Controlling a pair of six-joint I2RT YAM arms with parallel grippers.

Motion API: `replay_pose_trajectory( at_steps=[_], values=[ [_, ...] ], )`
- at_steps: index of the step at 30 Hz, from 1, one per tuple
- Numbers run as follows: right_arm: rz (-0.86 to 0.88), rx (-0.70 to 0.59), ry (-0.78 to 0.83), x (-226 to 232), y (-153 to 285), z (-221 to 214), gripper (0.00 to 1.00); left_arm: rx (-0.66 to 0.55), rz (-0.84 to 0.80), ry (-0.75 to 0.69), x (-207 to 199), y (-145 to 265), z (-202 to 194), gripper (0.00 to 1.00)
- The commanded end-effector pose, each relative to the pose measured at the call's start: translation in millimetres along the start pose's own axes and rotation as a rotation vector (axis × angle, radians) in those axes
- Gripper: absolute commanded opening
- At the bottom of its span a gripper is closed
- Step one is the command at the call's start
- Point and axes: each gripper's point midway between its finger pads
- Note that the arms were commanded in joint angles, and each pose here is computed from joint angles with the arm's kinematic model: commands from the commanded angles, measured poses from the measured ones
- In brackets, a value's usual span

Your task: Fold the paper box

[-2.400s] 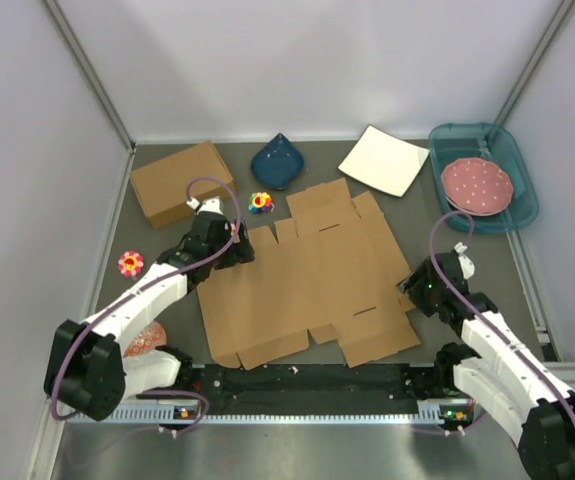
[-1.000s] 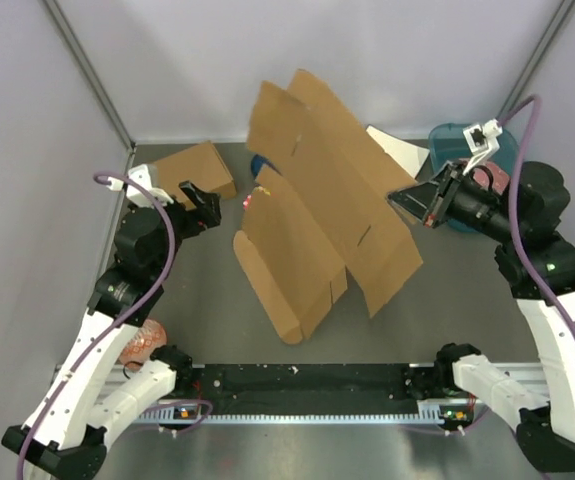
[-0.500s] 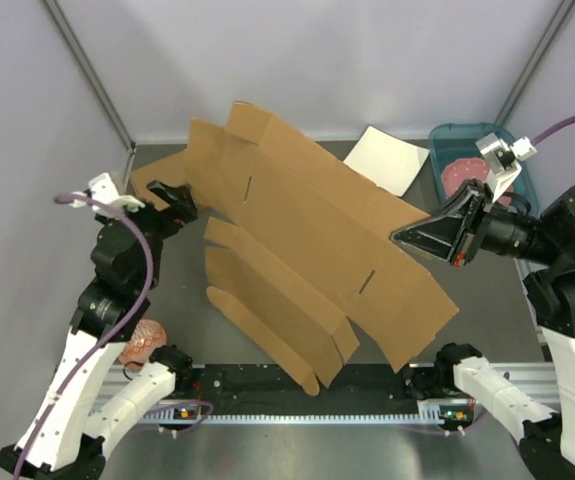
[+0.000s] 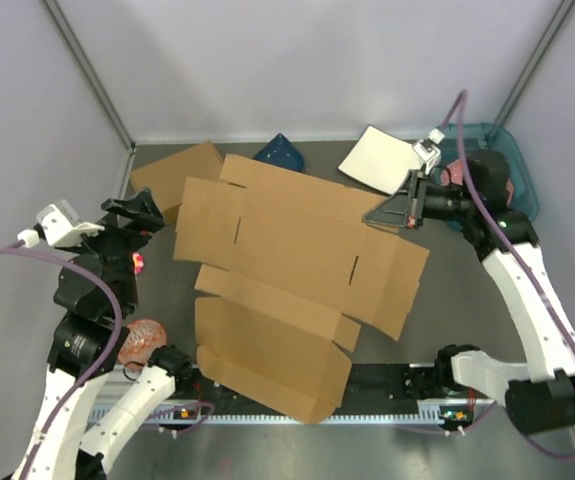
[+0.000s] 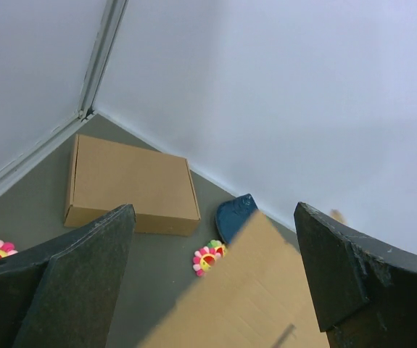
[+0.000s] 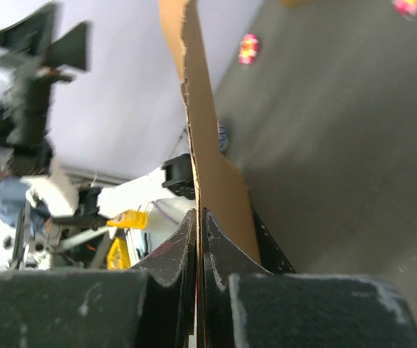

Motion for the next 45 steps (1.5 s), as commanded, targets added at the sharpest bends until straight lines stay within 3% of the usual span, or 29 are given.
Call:
replay_pose_trajectory(
  at_steps=[1,6,7,10,13,22,24,27,31,36,38,45],
  values=[
    [-0.127,-0.025,-0.019,-60,-10,13,0.00,0.051,-0.038,-0.059,-7,-6,-18,0.97],
    [-0.454,0.017,-0.038,-151,-13,16,0.09,0.124,-0.081,-0.107,-11,-12,-47,0.98],
    [-0.513,0.018,-0.033,-163,-9,18,0.20,0.134,-0.085,-0.119,-12,-13,-52,0.98],
    [-0.655,0.006,-0.004,-190,0,28,0.40,0.184,-0.097,-0.144,-13,-18,-71,0.98],
    [-0.732,-0.024,0.025,-197,9,37,0.51,0.231,-0.113,-0.164,-15,-23,-90,0.98],
    [-0.935,-0.218,0.079,-178,55,63,0.57,0.430,-0.148,-0.246,-28,-48,-158,0.99],
    [-0.918,-0.273,0.093,-159,64,62,0.57,0.473,-0.142,-0.280,-28,-58,-171,0.99],
    [-0.750,-0.299,0.098,-133,50,48,0.56,0.531,-0.109,-0.303,-19,-78,-185,0.99],
    [-0.522,-0.271,0.066,-114,26,16,0.55,0.699,-0.105,-0.210,1,-107,-211,0.99],
    [-0.440,-0.282,0.075,-109,19,-10,0.55,0.966,-0.280,-0.086,-8,-115,-275,0.98],
    [-0.428,-0.268,0.068,-110,17,-19,0.55,1.053,-0.292,-0.071,-8,-116,-293,0.93],
    [-0.354,-0.236,0.070,-98,7,-31,0.55,1.144,-0.301,-0.131,7,-110,-333,0.90]
  ],
)
Point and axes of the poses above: each gripper's point midway between its finger pads, its own y axis back along the fingers, its own x axis along the line the jaws close on, z = x × y, and after that the axes turned 2 degrees about y, right-handed
